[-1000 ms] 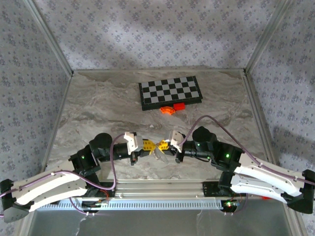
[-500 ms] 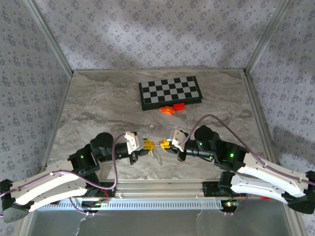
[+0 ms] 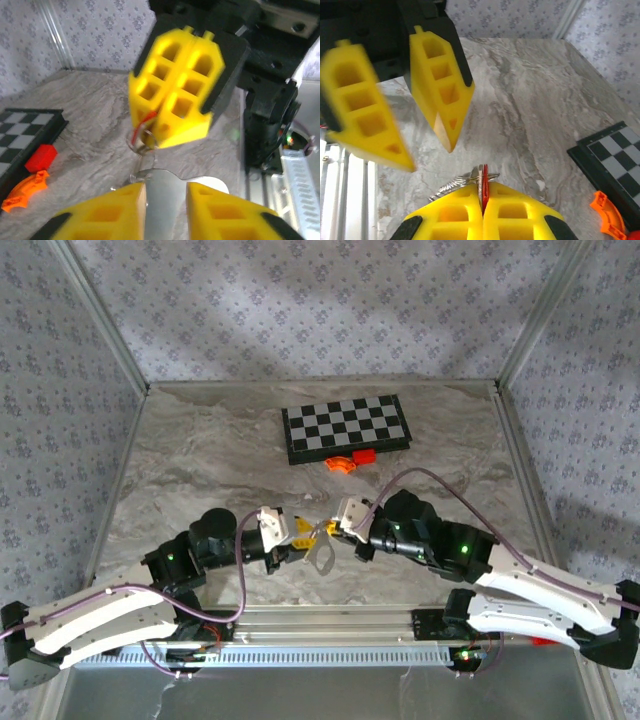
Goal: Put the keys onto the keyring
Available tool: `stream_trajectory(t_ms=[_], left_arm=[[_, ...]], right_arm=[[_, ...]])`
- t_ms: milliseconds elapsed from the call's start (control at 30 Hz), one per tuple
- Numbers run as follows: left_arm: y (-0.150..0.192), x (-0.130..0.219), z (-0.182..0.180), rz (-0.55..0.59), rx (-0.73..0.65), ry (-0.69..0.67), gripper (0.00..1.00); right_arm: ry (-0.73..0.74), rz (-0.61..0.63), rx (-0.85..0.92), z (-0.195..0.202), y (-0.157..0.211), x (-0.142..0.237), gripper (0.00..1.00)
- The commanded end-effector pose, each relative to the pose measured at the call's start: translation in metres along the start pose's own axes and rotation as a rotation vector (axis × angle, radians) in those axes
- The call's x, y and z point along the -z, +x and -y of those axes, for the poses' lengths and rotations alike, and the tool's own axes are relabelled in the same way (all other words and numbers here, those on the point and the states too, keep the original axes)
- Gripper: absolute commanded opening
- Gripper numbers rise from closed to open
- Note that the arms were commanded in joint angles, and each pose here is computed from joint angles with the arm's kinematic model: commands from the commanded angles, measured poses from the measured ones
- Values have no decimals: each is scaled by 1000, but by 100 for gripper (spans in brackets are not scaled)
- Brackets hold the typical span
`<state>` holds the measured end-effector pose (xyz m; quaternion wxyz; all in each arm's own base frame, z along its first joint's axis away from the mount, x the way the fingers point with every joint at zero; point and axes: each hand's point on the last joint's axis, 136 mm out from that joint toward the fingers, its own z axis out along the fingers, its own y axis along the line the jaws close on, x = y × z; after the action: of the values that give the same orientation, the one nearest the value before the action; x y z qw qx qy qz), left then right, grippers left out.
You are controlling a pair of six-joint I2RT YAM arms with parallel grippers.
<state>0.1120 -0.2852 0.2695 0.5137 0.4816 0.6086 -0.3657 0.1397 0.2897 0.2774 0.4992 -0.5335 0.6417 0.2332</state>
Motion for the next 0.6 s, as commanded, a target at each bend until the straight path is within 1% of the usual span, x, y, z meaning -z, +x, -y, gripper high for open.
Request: stream_trajectory(t_ms=[0, 67, 167, 267, 300, 400, 567], left_arm=[[1, 2, 2, 15, 18, 6, 40], [3, 4, -1, 24, 24, -10, 45], [8, 6, -9, 31, 40, -64, 52], [13, 10, -18, 31, 53, -125, 86], [15, 11, -21, 32, 57, -142, 91], [22, 12, -29, 17, 73, -191, 99], [31, 15, -41, -12, 108, -267, 99]], right_arm=[[74, 15, 15, 17, -16, 6, 0], [76, -19, 12, 18, -11, 2, 0], [119, -69, 0, 28, -4, -2, 0], [186, -114, -36, 45, 3, -5, 0], [201, -119, -54, 50, 4, -6, 0], [229, -133, -104, 63, 7, -10, 0], [265, -199, -171, 83, 18, -22, 0]])
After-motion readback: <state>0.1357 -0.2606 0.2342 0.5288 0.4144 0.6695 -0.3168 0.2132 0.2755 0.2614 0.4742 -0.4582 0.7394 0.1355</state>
